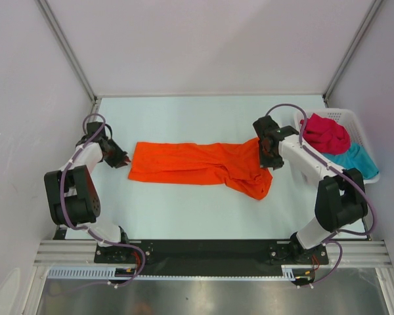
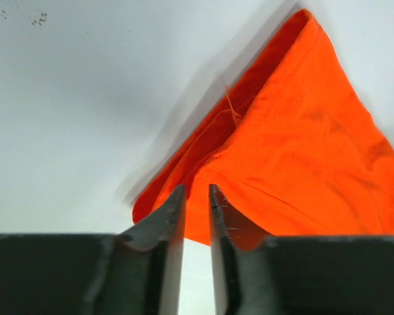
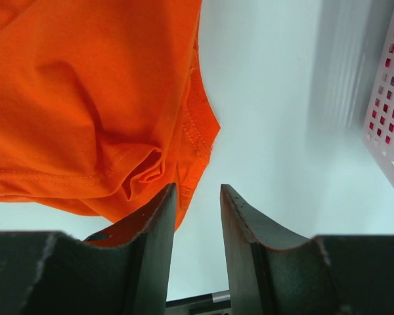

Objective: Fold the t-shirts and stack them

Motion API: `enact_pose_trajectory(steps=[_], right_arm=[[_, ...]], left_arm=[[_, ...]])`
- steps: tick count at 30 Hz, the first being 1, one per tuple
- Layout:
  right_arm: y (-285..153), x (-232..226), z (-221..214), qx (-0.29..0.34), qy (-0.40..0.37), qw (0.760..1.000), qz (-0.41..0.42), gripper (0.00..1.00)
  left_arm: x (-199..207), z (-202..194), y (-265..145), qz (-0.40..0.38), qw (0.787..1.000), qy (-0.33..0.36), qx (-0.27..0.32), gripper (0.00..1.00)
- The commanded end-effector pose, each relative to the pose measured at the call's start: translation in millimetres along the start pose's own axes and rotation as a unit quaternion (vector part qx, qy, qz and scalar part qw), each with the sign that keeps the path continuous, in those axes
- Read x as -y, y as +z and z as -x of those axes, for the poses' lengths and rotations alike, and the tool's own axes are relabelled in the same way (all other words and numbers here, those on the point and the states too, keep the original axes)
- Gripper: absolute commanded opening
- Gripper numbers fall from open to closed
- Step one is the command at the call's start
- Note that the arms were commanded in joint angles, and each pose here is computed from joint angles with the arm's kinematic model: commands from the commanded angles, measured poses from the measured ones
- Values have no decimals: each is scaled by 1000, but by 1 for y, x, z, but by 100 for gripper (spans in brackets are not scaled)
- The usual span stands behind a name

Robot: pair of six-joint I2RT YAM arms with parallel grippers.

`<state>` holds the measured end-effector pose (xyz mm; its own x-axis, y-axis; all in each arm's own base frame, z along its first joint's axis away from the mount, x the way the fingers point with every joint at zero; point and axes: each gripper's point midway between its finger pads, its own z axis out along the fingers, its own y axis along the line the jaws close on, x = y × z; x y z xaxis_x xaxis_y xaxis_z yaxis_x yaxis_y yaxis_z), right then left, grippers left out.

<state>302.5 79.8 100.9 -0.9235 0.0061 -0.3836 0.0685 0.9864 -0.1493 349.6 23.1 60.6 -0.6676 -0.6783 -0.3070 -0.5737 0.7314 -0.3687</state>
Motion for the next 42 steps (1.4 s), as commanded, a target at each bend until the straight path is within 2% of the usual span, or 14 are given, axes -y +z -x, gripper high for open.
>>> enact_pose_trajectory(steps=[1,2,4,14,22,28,35,42], right_arm=[[-4,-7,19,20,5,1000,16,39],[-3,-9,19,20,5,1000,18,39],[0,-14,19,17,3,1000,25,39],[24,-67,3,-23,10,992,123,41],[68,-87,1,-67,16,989,128,42],[88,-105,-5,-117,55,974,184,42],[127,-94,30,-134,120,965,189,43],[167,-86,80,-130,142,967,168,42]], left_arm=[[3,3,-3,-11,1000,7,5,42],[3,4,-4,-11,1000,7,6,44],[3,7,-8,-7,1000,8,15,54],[7,9,-14,-16,999,5,27,56],[15,12,-23,-32,999,13,33,56],[28,14,-30,-62,998,16,30,56],[39,18,-31,-83,996,19,25,55],[39,17,-18,-82,997,14,9,56]])
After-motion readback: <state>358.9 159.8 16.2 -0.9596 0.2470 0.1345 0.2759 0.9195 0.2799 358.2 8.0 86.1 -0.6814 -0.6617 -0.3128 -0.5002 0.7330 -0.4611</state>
